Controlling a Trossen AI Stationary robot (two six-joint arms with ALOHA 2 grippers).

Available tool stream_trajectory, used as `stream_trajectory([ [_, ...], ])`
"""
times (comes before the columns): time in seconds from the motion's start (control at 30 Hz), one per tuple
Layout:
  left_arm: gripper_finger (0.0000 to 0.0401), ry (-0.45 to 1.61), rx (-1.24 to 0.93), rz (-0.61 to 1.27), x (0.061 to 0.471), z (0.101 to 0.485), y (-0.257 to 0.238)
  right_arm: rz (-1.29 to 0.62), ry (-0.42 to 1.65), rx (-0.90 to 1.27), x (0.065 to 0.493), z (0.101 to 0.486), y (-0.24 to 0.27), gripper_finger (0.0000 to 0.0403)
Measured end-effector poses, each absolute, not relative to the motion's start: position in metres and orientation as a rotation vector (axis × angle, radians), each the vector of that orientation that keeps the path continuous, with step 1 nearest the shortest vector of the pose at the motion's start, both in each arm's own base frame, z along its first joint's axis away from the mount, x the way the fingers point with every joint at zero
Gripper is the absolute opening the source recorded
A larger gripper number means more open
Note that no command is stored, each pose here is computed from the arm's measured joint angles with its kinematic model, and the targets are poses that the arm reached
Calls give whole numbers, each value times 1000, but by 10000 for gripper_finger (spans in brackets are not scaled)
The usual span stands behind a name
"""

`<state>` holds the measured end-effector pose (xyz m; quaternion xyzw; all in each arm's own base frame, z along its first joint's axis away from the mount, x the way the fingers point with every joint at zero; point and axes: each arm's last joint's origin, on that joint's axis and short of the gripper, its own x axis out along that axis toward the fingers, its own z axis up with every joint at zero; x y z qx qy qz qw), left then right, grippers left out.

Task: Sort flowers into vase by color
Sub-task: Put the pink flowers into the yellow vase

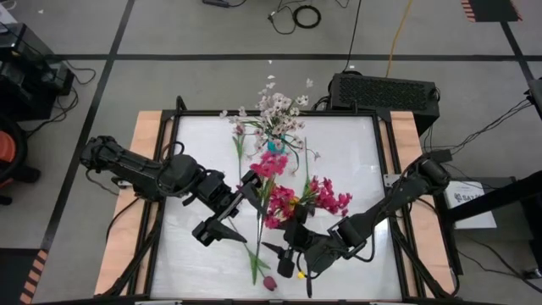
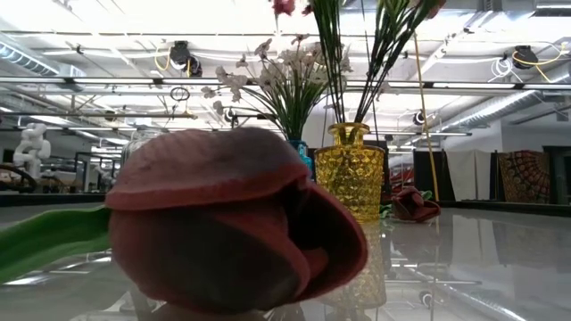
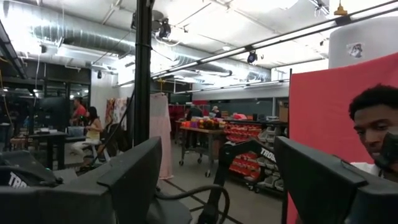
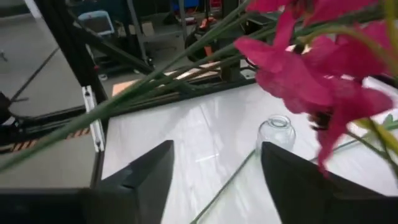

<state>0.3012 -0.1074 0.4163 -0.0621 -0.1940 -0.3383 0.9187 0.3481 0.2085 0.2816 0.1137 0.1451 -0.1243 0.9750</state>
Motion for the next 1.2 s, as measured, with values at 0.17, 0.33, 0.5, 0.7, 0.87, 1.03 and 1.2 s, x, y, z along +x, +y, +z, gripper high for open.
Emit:
stream_trajectory([
  [0.17, 313, -399, -128, -695, 301, 416, -107, -226, 236, 256, 358, 279, 212, 296],
  [0.33, 313, -399, -127, -696, 301, 416, -108, -158, 220, 249, 356, 285, 216, 312],
  [0.5, 313, -403, -127, -697, 301, 417, -108, -131, 249, 239, 348, 290, 218, 310],
  [0.7, 313, -421, -122, -698, 298, 420, -107, -133, 292, 267, 332, 304, 213, 305],
  [0.87, 313, -452, -92, -700, 289, 428, -105, -90, 233, 325, 327, 320, 214, 304],
  [1.03, 313, -470, -68, -697, 281, 434, -103, -98, 137, 354, 338, 320, 215, 304],
  [1.2, 313, -444, -49, -693, 282, 432, -104, -119, 42, 407, 361, 309, 210, 304],
])
